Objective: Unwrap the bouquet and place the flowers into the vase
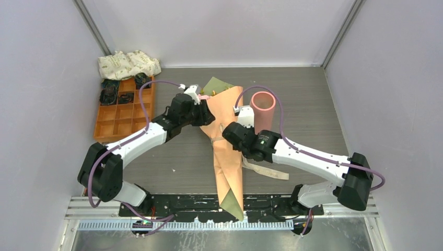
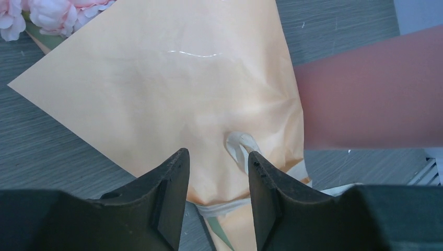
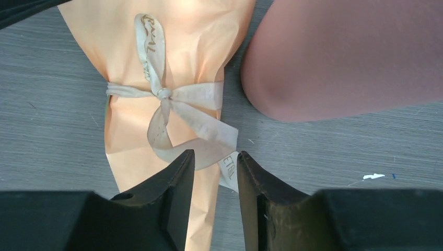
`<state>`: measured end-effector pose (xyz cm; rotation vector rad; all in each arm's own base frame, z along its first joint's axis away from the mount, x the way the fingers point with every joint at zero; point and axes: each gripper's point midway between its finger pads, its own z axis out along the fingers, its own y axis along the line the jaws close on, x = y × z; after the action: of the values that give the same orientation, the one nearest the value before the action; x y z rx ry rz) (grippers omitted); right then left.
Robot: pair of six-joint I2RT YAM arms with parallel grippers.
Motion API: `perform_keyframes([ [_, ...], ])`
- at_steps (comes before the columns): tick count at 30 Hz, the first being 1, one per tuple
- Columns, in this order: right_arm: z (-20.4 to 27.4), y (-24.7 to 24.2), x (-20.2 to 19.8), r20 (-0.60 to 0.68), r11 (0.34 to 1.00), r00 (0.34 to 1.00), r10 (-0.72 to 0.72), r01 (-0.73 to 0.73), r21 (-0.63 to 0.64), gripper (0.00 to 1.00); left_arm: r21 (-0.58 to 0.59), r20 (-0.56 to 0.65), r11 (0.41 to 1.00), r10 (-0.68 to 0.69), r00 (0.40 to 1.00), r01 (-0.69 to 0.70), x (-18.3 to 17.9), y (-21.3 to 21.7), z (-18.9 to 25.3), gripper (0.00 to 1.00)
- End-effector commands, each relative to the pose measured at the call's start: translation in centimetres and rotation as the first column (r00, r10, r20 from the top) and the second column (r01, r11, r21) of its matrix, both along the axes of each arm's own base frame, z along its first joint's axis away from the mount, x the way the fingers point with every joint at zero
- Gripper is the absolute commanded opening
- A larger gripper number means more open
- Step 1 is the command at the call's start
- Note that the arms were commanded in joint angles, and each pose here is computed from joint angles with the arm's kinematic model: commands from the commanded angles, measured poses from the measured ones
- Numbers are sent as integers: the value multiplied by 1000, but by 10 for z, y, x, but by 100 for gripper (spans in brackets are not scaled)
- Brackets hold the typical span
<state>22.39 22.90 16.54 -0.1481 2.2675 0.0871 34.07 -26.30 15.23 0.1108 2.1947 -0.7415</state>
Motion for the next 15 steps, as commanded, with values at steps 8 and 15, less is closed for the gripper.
perform_keyframes([
  [8, -18, 28, 35, -12, 999, 999, 42, -42, 22, 39, 10, -11, 1000, 2, 1000, -2, -7, 2, -8, 47],
  [15, -39, 26, 44, -48, 999, 998, 51, -51, 8, 39, 25, -9, 1000, 7, 1000, -6, -6, 5, -12, 47],
])
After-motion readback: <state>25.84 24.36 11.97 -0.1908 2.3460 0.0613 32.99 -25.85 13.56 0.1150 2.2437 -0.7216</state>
